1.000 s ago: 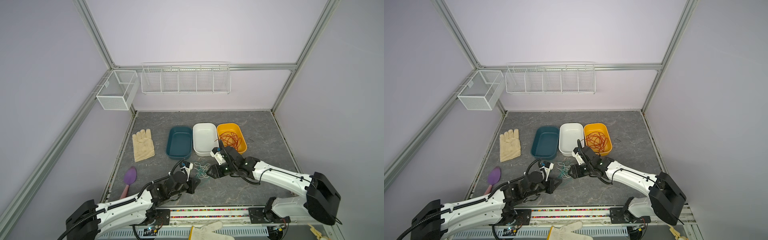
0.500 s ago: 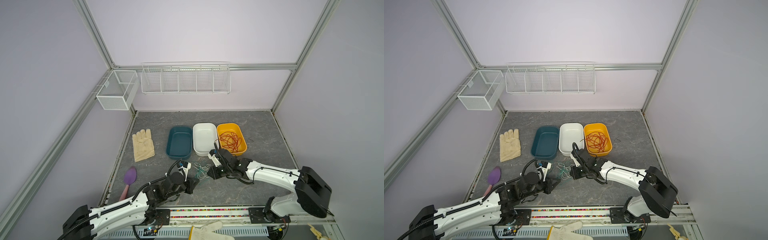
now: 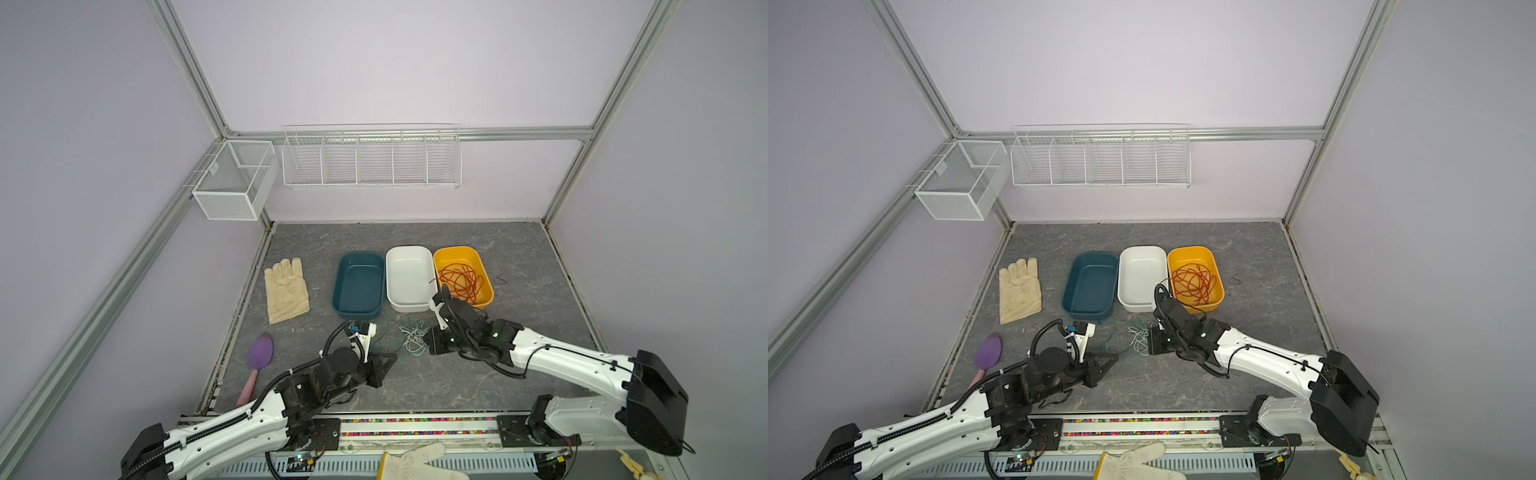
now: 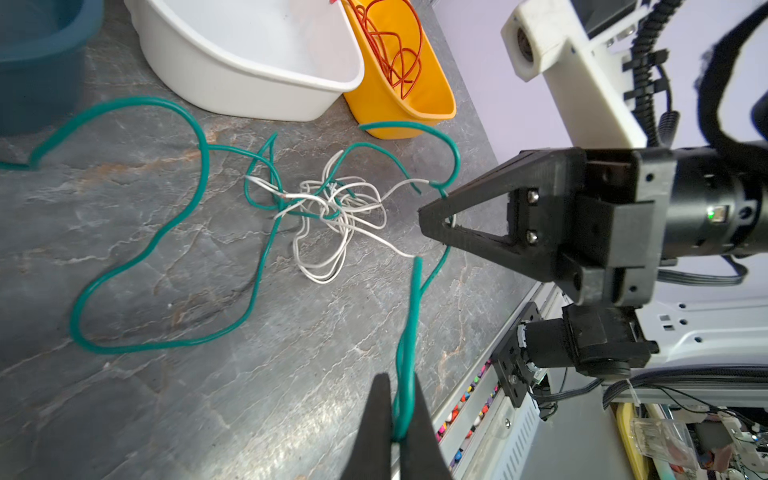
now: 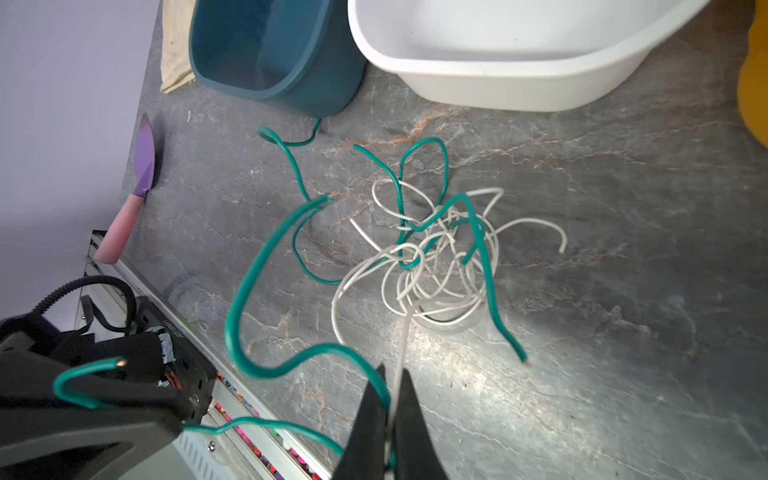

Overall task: Untangle the cables
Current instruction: 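Hold the white wire with the right gripper while the left lifts the green wire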

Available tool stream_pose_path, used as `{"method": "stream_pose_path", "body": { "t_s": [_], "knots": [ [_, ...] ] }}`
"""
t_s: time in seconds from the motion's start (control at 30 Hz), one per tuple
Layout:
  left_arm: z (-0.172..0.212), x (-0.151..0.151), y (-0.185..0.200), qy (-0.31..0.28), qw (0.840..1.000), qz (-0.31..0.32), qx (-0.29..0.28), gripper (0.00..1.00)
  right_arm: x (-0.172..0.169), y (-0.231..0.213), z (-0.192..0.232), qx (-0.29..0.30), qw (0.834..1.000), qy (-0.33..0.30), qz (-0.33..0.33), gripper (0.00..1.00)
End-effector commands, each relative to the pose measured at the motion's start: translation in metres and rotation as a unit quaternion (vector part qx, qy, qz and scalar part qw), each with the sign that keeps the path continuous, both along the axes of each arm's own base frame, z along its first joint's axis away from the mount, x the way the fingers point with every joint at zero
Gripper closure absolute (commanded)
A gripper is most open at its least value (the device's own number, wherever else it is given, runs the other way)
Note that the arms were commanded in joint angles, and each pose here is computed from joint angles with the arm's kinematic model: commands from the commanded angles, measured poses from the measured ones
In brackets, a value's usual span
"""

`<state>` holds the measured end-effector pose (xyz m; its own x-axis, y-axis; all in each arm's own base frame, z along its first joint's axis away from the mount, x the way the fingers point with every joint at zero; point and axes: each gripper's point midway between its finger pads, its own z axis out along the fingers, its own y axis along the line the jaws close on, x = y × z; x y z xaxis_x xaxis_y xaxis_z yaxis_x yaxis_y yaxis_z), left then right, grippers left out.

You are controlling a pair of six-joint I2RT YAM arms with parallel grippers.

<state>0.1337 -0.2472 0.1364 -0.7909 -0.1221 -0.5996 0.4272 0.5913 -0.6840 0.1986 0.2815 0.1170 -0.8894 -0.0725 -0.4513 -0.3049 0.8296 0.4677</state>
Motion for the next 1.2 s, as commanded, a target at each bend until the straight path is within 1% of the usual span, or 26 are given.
{"method": "stream_pose_path", "body": {
  "t_s": [0.0,0.13,0.2,0.27,0.3,0.4,0.47,0.5,0.57,0.67,0.8,0.87,0.93,1.07,1.1,1.17],
  "knots": [
    [-0.025,-0.002,0.020,0.018,0.998,0.021,0.056,1.00,0.011,-0.077,-0.033,-0.127,0.986,-0.002,-0.109,0.94],
    [-0.016,0.001,0.026,0.008,0.998,0.036,0.047,1.00,0.006,-0.084,-0.030,-0.116,0.987,-0.002,-0.110,0.94],
    [-0.007,0.002,0.027,0.003,0.999,0.044,0.030,1.00,0.003,-0.085,-0.030,-0.113,0.988,-0.001,-0.107,0.94],
    [0.003,0.003,0.027,-0.001,0.999,0.048,0.011,1.00,0.001,-0.082,-0.028,-0.103,0.990,-0.002,-0.096,0.91],
    [0.007,0.004,0.026,-0.004,0.999,0.047,0.004,1.00,0.000,-0.081,-0.027,-0.097,0.991,-0.003,-0.092,0.89],
    [0.022,0.004,0.021,-0.011,0.999,0.040,-0.004,1.00,-0.002,-0.080,-0.023,-0.086,0.992,-0.009,-0.087,0.78],
    [0.031,0.005,0.017,-0.017,0.999,0.033,0.000,1.00,-0.003,-0.082,-0.021,-0.084,0.993,-0.012,-0.088,0.67],
    [0.036,0.005,0.016,-0.020,0.999,0.029,0.001,1.00,-0.003,-0.083,-0.020,-0.084,0.992,-0.014,-0.088,0.63],
    [0.046,0.006,0.013,-0.028,0.999,0.024,0.002,1.00,-0.004,-0.086,-0.018,-0.082,0.992,-0.019,-0.089,0.58],
    [0.058,0.010,0.015,-0.045,0.998,0.028,0.023,1.00,-0.006,-0.090,-0.013,-0.078,0.993,-0.027,-0.090,0.49],
    [0.070,0.018,0.024,-0.072,0.994,0.042,0.065,1.00,-0.009,-0.099,-0.007,-0.076,0.992,-0.042,-0.095,0.43],
    [0.073,0.021,0.029,-0.082,0.991,0.047,0.090,1.00,-0.010,-0.105,-0.003,-0.077,0.991,-0.050,-0.098,0.36],
    [0.075,0.024,0.032,-0.089,0.989,0.051,0.110,1.00,-0.012,-0.109,0.000,-0.079,0.990,-0.057,-0.099,0.31],
    [0.086,0.026,0.039,-0.103,0.983,0.050,0.141,1.00,-0.013,-0.117,0.011,-0.075,0.989,-0.074,-0.104,0.19],
    [0.090,0.025,0.039,-0.105,0.983,0.046,0.145,1.00,-0.013,-0.114,0.015,-0.064,0.990,-0.079,-0.097,0.18],
    [0.094,0.023,0.036,-0.102,0.984,0.036,0.144,1.00,-0.016,-0.097,0.025,-0.023,0.994,-0.092,-0.057,0.15]
  ]
}}
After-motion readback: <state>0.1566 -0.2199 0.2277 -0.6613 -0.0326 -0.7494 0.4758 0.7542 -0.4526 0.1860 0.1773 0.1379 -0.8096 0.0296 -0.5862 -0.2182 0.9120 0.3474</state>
